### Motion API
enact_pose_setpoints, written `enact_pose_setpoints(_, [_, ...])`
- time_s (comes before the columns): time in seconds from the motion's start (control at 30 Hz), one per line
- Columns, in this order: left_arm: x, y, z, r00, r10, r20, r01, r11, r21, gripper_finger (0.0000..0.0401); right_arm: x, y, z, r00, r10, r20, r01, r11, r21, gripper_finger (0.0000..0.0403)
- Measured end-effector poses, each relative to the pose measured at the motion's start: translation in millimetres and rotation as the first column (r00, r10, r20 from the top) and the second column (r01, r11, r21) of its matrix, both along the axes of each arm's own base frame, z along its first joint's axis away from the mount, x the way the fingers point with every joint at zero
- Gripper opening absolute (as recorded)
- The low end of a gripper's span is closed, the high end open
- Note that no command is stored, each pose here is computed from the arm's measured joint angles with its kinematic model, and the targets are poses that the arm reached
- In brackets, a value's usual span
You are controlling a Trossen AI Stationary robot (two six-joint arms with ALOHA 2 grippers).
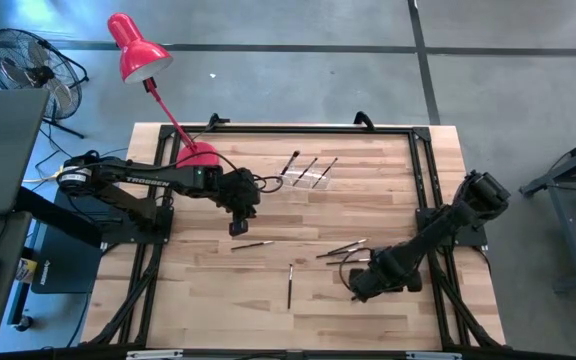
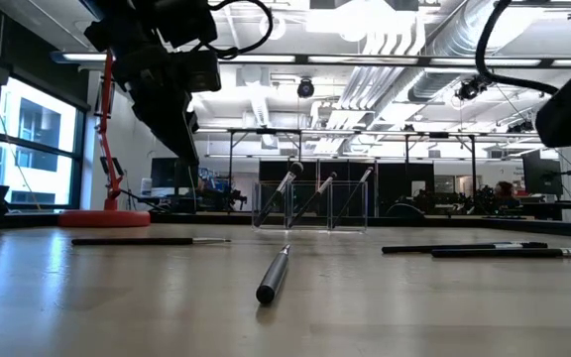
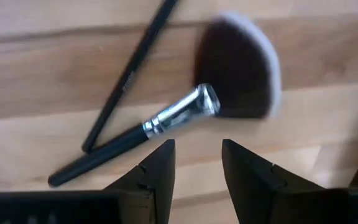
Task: Put items in baskets/containers
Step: Put the highlighter brush into the transparent organizer
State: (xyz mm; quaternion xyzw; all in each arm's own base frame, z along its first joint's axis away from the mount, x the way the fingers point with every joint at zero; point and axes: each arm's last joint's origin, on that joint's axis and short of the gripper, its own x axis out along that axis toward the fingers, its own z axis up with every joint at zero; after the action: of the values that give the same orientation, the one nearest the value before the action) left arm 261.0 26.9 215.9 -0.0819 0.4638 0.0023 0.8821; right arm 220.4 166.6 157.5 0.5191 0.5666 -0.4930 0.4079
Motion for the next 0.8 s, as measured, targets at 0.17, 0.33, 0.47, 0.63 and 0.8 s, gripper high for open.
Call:
enact_pose_setpoints(0.17, [0.5, 0.0, 0.2, 1.0, 0.0, 0.005, 0.0, 1.0, 0.001, 0.0062, 1.5, 1.1, 0.1, 0.987, 0.144, 0.065, -0.144, 0.99, -0.008, 0.0126])
enact_pose_setpoints(0.33, [0.9, 0.1, 0.6, 1.0, 0.0, 0.012, 0.0, 1.0, 0.002, 0.0062, 7.5, 5.4, 0.7, 0.833, 0.508, 0.217, -0.523, 0.852, 0.013, 0.0126])
enact_pose_setpoints(0.47, [1.1, 0.1, 0.6, 1.0, 0.0, 0.013, 0.0, 1.0, 0.002, 0.0062, 9.4, 8.0, 1.4, 0.59, 0.744, 0.315, -0.782, 0.623, -0.008, 0.0126])
enact_pose_setpoints(0.63, [1.1, -0.1, 0.7, 1.0, 0.005, 0.013, -0.005, 1.0, -0.01, 0.0062, 6.4, 5.5, 1.0, 0.356, 0.878, 0.319, -0.919, 0.391, -0.052, 0.0126])
enact_pose_setpoints(0.8, [1.1, -0.2, 0.7, 1.0, 0.029, 0.01, -0.028, 0.999, -0.03, 0.0062, 4.0, 1.1, 0.3, 0.169, 0.952, 0.257, -0.972, 0.204, -0.117, 0.0126])
